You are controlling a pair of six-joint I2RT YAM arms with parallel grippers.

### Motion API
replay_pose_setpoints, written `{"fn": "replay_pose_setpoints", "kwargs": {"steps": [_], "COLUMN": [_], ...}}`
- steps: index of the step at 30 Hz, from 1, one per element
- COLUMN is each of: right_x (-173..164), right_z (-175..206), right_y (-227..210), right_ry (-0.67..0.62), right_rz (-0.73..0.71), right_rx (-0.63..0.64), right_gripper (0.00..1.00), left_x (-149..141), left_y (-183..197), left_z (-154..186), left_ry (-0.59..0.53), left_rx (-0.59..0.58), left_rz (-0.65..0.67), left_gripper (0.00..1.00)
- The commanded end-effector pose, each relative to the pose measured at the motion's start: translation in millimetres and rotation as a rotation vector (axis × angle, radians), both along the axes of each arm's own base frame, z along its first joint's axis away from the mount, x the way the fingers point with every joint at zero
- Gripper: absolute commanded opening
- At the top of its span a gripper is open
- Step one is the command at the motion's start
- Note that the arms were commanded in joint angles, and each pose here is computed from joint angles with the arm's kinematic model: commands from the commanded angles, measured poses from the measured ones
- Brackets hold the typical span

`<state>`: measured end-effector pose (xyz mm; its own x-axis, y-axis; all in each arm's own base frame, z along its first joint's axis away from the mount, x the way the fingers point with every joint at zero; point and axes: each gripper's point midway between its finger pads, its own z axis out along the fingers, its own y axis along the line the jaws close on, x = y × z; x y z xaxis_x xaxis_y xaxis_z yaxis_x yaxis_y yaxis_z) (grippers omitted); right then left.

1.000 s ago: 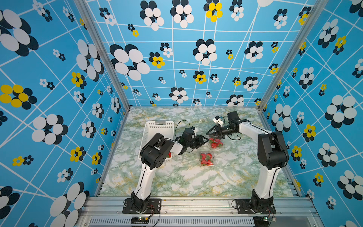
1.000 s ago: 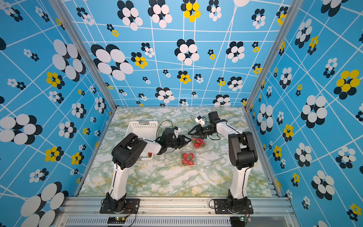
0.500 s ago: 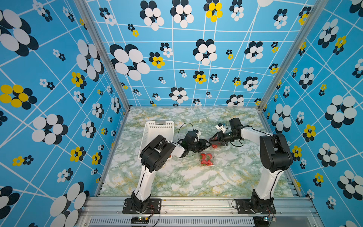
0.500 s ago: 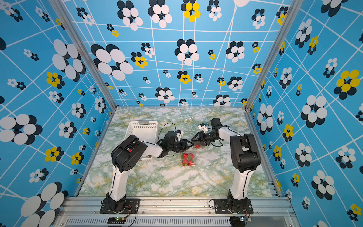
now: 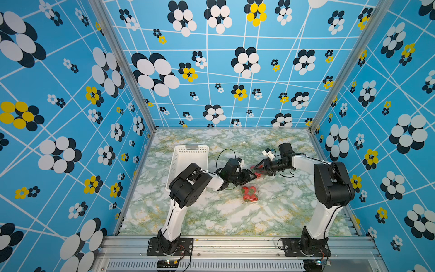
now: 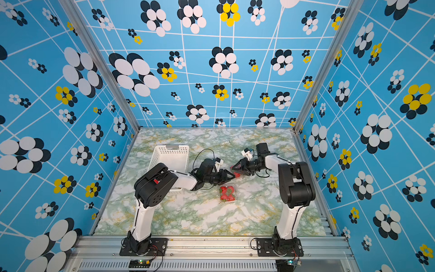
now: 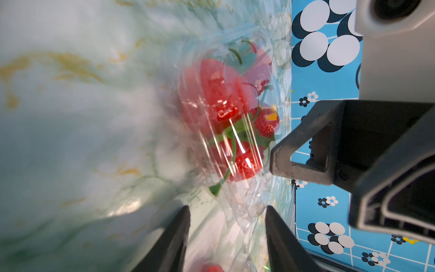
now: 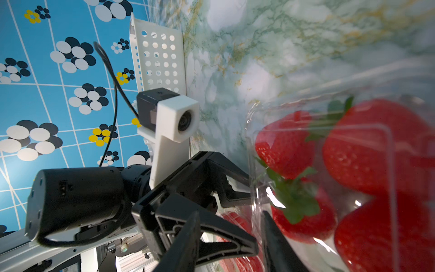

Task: Pack strawberries into containers
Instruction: Close the packing box at the center of the board.

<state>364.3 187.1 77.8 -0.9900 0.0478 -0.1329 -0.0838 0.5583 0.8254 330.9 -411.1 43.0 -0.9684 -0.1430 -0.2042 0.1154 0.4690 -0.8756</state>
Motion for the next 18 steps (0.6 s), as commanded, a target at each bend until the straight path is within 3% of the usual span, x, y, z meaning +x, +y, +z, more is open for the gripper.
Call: {"fn": "replay_pose_setpoints", "kwargs": {"steps": [1, 18], "right_x": [0.8, -2.2], "right_z": [2.9, -12.4], "right_y": [-4.3, -3.6], "right_ry": [-0.026, 0.012], "right_rz": [-0.013, -0.009], "right_rx": [-0.021, -0.019], "right_gripper": [0.43, 0.40], "left_x": [1.8, 10.6], "left_y": [-4.6, -9.4], "left_z": [8.3, 1.0], "left_ry": [-0.019, -0.012], "left_rx": [0.008, 0.021], "left_rz": [-0.009, 0.007], "left_gripper": [0.53, 0.44]}}
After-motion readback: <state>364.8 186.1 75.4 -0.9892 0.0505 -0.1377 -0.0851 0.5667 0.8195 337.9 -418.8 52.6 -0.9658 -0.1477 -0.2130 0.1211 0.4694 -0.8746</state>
